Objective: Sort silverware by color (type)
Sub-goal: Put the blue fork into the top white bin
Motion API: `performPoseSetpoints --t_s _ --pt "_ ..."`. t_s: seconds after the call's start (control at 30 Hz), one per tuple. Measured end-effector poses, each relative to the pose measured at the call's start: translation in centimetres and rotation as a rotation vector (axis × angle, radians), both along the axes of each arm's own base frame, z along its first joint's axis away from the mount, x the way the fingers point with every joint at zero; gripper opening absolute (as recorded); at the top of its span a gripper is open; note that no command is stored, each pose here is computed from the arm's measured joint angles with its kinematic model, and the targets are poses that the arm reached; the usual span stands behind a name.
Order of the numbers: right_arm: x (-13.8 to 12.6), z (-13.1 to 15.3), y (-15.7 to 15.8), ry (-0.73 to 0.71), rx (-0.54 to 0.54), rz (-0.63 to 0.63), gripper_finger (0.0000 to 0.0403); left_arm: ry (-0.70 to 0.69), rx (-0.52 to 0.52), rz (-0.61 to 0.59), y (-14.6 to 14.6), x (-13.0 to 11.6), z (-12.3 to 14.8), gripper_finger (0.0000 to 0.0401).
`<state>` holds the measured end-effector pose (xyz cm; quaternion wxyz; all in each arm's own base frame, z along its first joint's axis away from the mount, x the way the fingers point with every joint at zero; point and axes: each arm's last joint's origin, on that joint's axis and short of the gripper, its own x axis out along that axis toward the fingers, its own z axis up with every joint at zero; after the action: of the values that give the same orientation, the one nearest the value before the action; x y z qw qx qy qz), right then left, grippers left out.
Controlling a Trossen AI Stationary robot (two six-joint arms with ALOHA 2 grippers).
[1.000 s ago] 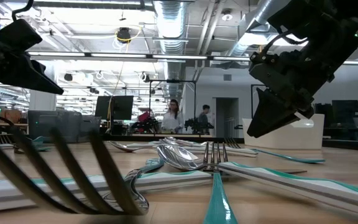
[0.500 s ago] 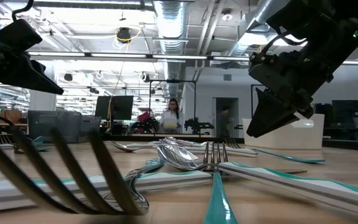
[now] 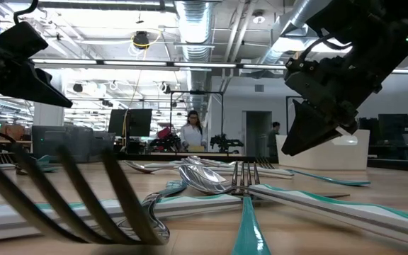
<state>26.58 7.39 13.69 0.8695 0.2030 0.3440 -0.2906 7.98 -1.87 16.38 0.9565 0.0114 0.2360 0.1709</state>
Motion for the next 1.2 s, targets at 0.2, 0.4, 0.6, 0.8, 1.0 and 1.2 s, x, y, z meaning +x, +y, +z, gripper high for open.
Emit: performPoseSetpoints --t_s 0.2,0.4,0.6,0.8,1.0,1.2 --pt "-0.05 0.01 0.15 -0.002 -0.006 0.002 0.0122 0.0 0.0 0.0 0.0 0.0 0.0 0.0155" --pt "-0.03 0.0 0.08 -0.004 -0.003 -0.004 0.0122 0.0 0.0 0.0 0.0 0.0 0.0 0.0155" --pt "-0.05 0.01 0.15 -0.008 0.002 -0.009 0.0122 0.0 0.0 0.0 0.0 0.0 0.0 0.0155" --pt "-0.05 0.0 0.15 -0.006 -0.001 -0.006 0.0122 0.0 0.0 0.0 0.0 0.0 0.0 0.0155" --pt "-0.05 0.01 0.14 -0.006 -0.002 -0.006 0.0122 0.0 0.0 0.0 0.0 0.0 0.0 0.0155" --pt "-0.05 0.01 0.14 -0.005 -0.004 -0.004 0.0122 0.0 0.0 0.0 0.0 0.0 0.0 0.0155"
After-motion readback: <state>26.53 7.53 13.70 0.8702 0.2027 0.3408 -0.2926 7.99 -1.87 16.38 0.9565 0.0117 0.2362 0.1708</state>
